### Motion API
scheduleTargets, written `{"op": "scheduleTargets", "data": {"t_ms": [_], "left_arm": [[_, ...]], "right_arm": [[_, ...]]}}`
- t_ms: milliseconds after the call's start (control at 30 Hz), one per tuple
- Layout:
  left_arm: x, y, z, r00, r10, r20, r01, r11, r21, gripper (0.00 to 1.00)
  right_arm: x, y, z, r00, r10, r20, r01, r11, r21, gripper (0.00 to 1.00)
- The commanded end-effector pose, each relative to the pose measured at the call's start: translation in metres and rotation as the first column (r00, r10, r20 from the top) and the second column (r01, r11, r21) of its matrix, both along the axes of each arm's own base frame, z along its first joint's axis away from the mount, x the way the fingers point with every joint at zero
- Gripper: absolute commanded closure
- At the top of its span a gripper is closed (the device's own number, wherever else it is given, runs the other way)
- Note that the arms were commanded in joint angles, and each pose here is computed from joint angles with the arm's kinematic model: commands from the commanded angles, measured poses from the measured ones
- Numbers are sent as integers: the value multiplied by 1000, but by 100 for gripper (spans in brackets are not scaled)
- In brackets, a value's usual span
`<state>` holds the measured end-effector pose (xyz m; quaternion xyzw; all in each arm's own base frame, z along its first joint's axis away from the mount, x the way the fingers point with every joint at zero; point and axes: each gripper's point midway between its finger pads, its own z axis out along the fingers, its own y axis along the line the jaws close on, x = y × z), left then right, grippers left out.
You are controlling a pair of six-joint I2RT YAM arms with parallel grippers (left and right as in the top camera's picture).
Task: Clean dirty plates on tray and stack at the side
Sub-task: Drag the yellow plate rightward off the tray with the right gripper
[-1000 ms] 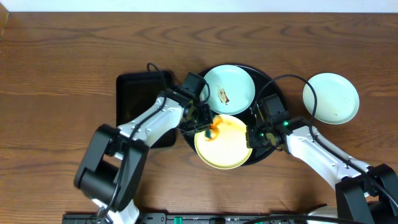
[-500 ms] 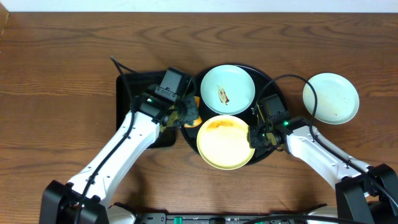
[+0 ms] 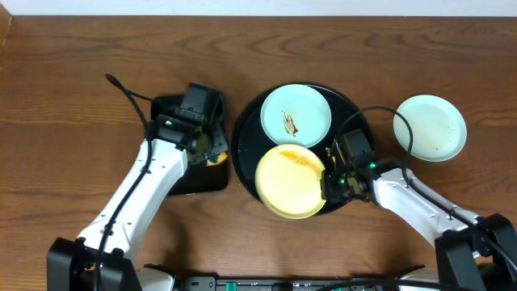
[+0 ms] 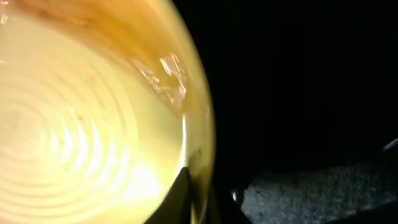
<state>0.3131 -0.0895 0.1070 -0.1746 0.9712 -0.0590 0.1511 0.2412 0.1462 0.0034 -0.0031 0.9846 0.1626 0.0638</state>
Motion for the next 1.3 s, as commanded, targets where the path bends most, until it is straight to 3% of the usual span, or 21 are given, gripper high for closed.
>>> {"op": "scheduleTargets", "data": {"t_ms": [0,233,567,967,1133,1267], "left_arm": [[1,7,2,1000,8,12,-8,1000,20,92],[0,7,2,1000,8,8,-8,1000,21,92],[0,7,2,1000,8,9,-8,1000,20,92],[0,7,2,1000,8,8,-8,1000,20,92],[0,7,2,1000,8,8,-8,1000,20,93],[0,7,2,1000,8,7,-8,1000,19,92]], "right_arm": [[-13,-6,-12,999,-15,-40,14,1000,-18,99],[5,-7,-1,1000,-25,13,26,999,-44,99],[4,-46,44,998,-5,-67,-15,957,-291,99],[0,-51,96,985,117,-126,-153,931,-332,99],[-14,-63,98,976,107,-188,-172,911,-375,99],[-9,-86,101,987,25,-161,-102,868,-487,99]]}}
